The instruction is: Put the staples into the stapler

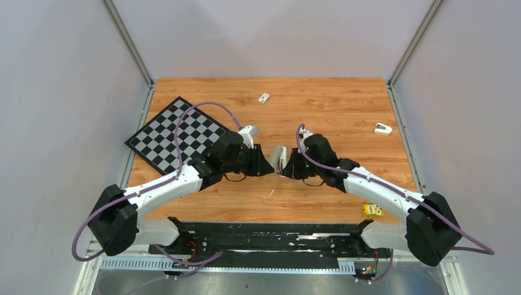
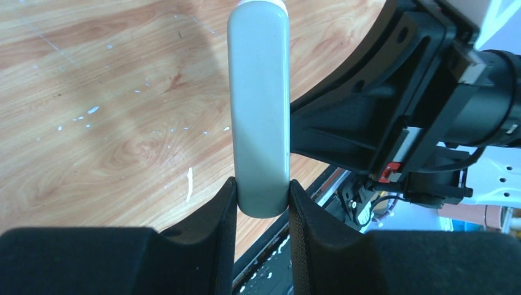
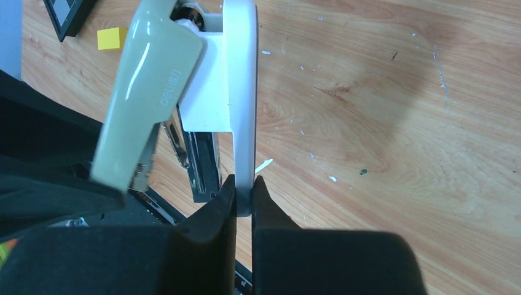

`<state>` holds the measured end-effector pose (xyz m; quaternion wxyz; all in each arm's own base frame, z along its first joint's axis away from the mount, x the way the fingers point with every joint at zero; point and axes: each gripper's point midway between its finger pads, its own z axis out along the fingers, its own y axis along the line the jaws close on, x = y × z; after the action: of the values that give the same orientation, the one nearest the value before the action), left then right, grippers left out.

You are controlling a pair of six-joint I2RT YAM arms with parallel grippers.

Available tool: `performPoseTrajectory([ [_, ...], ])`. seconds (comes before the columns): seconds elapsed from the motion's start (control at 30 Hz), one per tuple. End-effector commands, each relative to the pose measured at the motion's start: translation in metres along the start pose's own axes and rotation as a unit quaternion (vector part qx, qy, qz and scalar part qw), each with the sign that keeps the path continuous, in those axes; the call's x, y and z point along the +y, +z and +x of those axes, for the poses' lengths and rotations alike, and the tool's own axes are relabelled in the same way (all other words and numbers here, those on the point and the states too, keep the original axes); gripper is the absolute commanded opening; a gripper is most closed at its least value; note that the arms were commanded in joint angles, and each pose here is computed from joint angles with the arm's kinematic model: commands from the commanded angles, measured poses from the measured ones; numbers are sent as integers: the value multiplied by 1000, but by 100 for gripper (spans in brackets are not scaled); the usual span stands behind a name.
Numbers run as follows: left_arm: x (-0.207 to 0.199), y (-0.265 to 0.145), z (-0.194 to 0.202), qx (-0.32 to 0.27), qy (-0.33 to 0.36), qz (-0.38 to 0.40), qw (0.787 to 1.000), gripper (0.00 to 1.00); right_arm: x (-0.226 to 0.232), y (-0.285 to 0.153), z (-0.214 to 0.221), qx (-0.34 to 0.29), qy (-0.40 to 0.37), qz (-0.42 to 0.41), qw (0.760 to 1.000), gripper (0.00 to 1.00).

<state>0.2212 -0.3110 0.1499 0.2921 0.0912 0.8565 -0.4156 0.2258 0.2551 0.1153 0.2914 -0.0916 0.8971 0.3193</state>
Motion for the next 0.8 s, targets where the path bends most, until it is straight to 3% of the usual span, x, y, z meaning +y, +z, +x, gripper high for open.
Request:
performPoseTrajectory([
  [0.0, 0, -25, -30, -43, 46, -37, 997, 0, 3, -2, 11, 0, -41, -25, 999, 0],
  [0.2, 12, -45, -62, -88, 39, -63, 993, 0, 9, 1, 30, 24, -92, -65, 993, 0],
  [0.5, 39, -43, -90, -140, 38, -124, 982, 0, 40, 2, 68, 66, -123, -132, 981, 0],
  [0.77, 53, -25, -93, -129, 37, -138, 981, 0, 57, 5, 80, 84, -97, -164, 978, 0],
])
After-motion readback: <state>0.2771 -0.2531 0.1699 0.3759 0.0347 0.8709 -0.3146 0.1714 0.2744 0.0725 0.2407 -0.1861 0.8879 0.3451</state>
